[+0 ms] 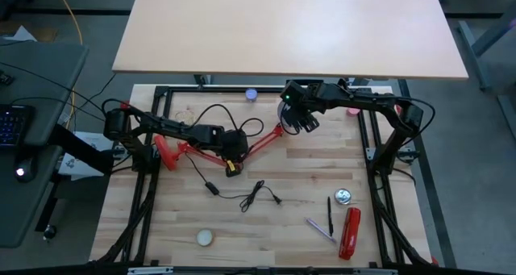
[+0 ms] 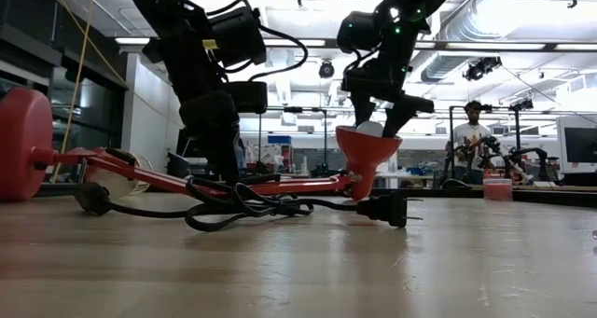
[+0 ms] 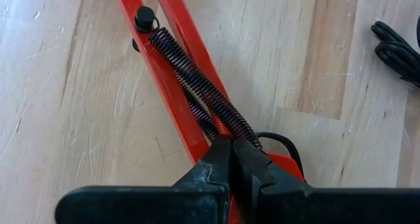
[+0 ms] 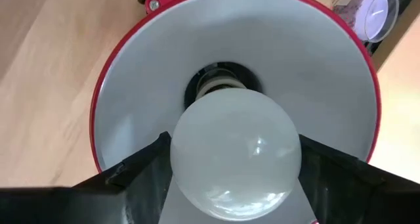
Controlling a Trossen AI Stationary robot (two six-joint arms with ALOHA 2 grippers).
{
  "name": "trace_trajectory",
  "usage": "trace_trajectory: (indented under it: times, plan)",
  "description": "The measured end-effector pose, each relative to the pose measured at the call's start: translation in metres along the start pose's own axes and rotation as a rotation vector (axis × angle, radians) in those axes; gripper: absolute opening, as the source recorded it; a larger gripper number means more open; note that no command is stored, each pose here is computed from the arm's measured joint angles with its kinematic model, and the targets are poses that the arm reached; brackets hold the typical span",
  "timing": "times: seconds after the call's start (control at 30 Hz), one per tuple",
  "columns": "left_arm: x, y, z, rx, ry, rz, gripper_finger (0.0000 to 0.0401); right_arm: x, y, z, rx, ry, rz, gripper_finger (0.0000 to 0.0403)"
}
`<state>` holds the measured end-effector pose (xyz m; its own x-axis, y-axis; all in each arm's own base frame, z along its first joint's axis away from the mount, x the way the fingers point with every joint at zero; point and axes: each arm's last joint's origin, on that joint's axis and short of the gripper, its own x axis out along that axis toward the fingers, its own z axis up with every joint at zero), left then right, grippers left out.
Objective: Screw lightbulb
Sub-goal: Remove the white lightbulb from the desk lamp
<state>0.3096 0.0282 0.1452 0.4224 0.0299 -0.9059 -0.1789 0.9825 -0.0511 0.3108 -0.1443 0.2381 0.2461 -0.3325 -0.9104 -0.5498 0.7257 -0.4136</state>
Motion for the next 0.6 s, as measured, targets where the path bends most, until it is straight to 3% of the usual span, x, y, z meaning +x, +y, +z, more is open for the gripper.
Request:
trace_trajectory:
  times: [0.27,0.43,0.5,0.6]
  plan:
    - [0.000,0.000,0.000,-0.002,0.000,-0.001,0.0000,-0.014,-0.008,0.005,0.052,-0.041,-0.005,0.0355]
    - [0.000,0.000,0.000,-0.002,0.000,-0.001,0.0000,-0.036,-0.020,0.005,0.036,-0.039,-0.016,0.0368]
    - [0.000,0.000,0.000,-0.002,0.000,-0.001,0.0000,-0.049,-0.027,0.005,0.103,-0.046,-0.027,0.0369]
    - [0.000,0.000,0.000,-0.002,0.000,-0.001,0.0000,-0.070,-0.039,0.005,0.339,-0.086,-0.068,0.0369]
